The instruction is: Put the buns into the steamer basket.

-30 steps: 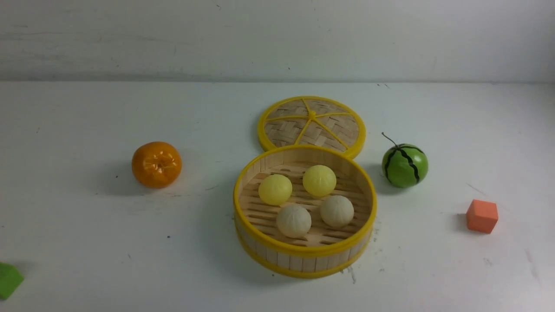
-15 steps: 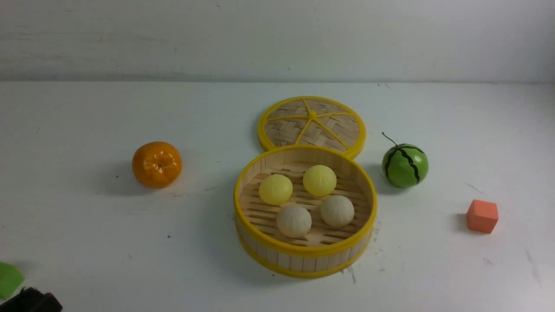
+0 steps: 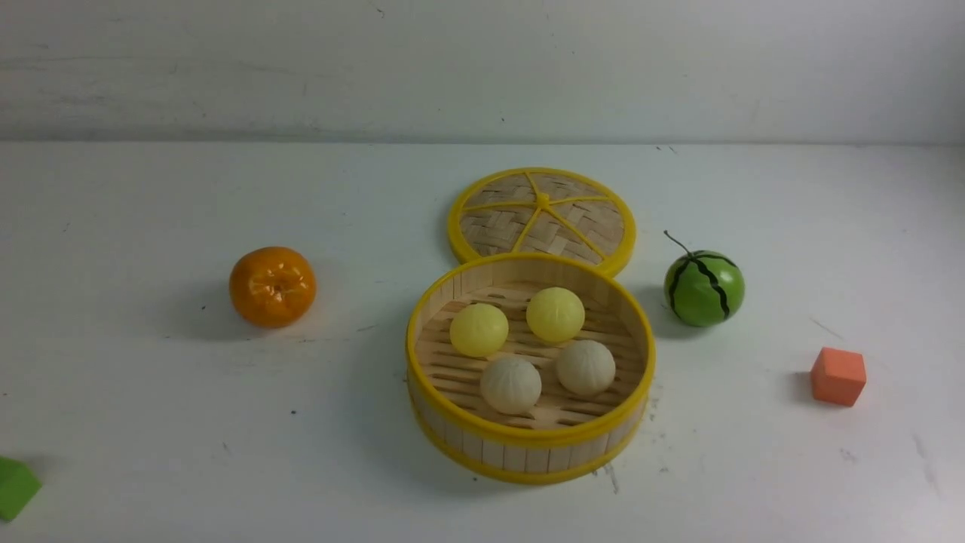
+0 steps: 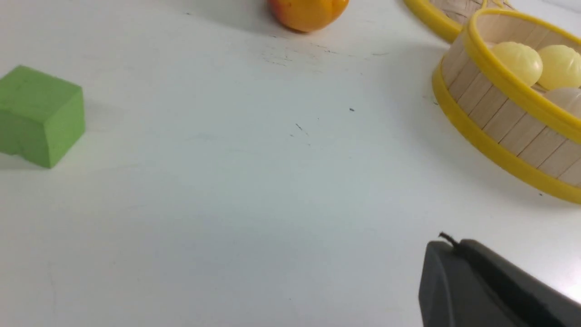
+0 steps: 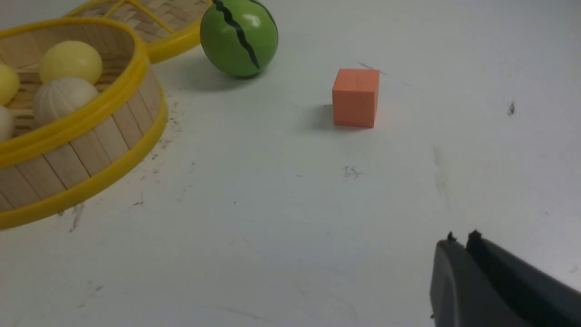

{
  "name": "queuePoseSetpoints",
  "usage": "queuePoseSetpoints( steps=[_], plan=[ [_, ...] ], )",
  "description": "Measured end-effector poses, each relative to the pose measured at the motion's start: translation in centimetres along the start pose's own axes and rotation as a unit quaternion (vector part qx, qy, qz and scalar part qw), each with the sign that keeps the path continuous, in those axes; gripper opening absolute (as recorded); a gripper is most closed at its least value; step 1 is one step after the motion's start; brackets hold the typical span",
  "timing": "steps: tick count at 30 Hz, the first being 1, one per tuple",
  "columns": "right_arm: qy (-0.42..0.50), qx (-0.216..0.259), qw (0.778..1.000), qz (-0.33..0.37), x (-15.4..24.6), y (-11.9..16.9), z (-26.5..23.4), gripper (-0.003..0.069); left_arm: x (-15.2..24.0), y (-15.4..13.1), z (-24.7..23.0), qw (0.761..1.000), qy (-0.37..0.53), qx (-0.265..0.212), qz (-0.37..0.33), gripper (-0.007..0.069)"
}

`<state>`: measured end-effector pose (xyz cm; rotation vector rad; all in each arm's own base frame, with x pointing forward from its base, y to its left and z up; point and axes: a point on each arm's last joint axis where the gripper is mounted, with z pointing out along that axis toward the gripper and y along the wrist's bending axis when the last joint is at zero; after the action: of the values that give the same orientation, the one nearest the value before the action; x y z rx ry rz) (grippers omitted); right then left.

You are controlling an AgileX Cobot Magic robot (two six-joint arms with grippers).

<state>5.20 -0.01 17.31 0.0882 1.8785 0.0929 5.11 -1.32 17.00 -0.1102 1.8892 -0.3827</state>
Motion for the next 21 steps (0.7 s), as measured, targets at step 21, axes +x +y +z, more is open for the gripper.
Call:
queuePoseSetpoints(
  steps=[21],
  plan=[
    [0.0, 0.0, 1.0, 0.0, 0.0, 0.0, 0.0, 0.0057, -0.05, 0.0, 0.0, 1.0, -0.003, 0.0, 0.0, -0.0013]
  ],
)
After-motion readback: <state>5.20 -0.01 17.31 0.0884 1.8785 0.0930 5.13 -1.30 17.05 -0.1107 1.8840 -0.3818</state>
